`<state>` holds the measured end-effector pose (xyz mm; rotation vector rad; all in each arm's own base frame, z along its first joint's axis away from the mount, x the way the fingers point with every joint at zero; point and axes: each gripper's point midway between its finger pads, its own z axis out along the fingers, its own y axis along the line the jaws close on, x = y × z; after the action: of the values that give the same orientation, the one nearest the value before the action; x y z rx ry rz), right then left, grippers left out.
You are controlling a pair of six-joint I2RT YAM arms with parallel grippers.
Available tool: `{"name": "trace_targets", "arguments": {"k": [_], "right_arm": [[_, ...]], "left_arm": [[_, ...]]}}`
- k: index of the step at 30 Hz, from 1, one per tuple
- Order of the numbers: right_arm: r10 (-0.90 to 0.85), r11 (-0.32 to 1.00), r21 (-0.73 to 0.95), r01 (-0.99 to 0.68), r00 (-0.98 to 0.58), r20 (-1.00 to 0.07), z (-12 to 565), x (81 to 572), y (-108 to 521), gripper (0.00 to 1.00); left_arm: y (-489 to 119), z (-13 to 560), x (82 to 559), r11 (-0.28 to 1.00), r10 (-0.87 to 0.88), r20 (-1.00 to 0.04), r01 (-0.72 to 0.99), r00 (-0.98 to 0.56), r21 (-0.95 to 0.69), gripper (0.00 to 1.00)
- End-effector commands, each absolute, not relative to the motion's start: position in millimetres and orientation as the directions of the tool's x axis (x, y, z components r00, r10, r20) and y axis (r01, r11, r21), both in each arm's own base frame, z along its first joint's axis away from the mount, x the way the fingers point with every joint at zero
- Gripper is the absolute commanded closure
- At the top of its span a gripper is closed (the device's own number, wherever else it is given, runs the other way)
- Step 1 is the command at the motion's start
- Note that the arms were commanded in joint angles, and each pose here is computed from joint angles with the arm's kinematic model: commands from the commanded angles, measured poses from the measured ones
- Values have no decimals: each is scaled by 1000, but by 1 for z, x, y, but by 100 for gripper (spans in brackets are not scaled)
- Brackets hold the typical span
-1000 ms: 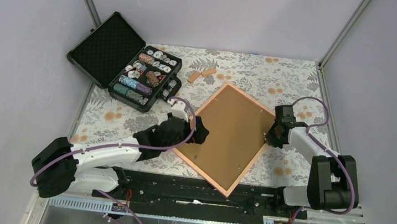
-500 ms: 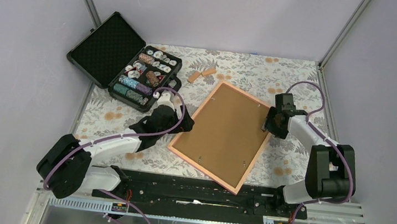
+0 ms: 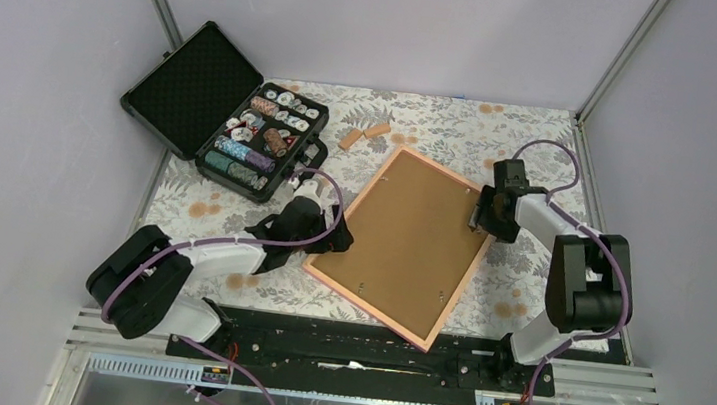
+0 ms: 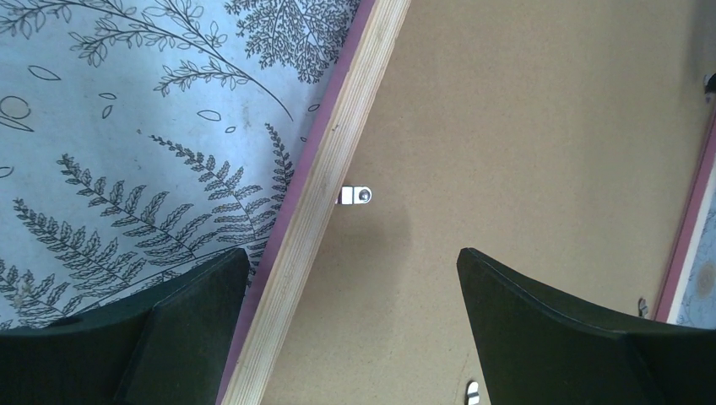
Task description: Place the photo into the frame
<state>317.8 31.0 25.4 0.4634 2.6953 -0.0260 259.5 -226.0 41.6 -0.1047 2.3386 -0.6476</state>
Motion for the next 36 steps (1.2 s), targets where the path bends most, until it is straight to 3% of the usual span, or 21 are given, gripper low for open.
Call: {"name": "trace_targets", "arguments": {"k": [1,3,11,17,27,32,36], "right_arm": [[318,945,64,321,-854,-412,28,337,32,38],[320,943,54,327,-856,-407,25,337,31,42],[320,941,24,338,-863,-391,12,337,27,38],[326,940,35,339,-862,-389,12,338,29,70],[352,936,126,330,-859,-372,16,340,45,96],[348,937,131,322,-857,-381,21,342,45,92],[353,935,128,330,-844,-403,34,345,43,63]], "left_arm": [[-237,56,274,859,-249,-638,138,-729,-493,1],[-235,57,275,865,-245,-645,138,-724,-483,2],[-234,61,273,855,-254,-657,154,-710,-496,1],[-235,62,272,848,-257,-655,158,-710,-505,2],[-238,60,272,847,-250,-650,163,-718,-506,1],[-238,60,272,846,-249,-649,164,-719,-507,2],[-238,60,272,846,-249,-649,165,-719,-508,1]]}}
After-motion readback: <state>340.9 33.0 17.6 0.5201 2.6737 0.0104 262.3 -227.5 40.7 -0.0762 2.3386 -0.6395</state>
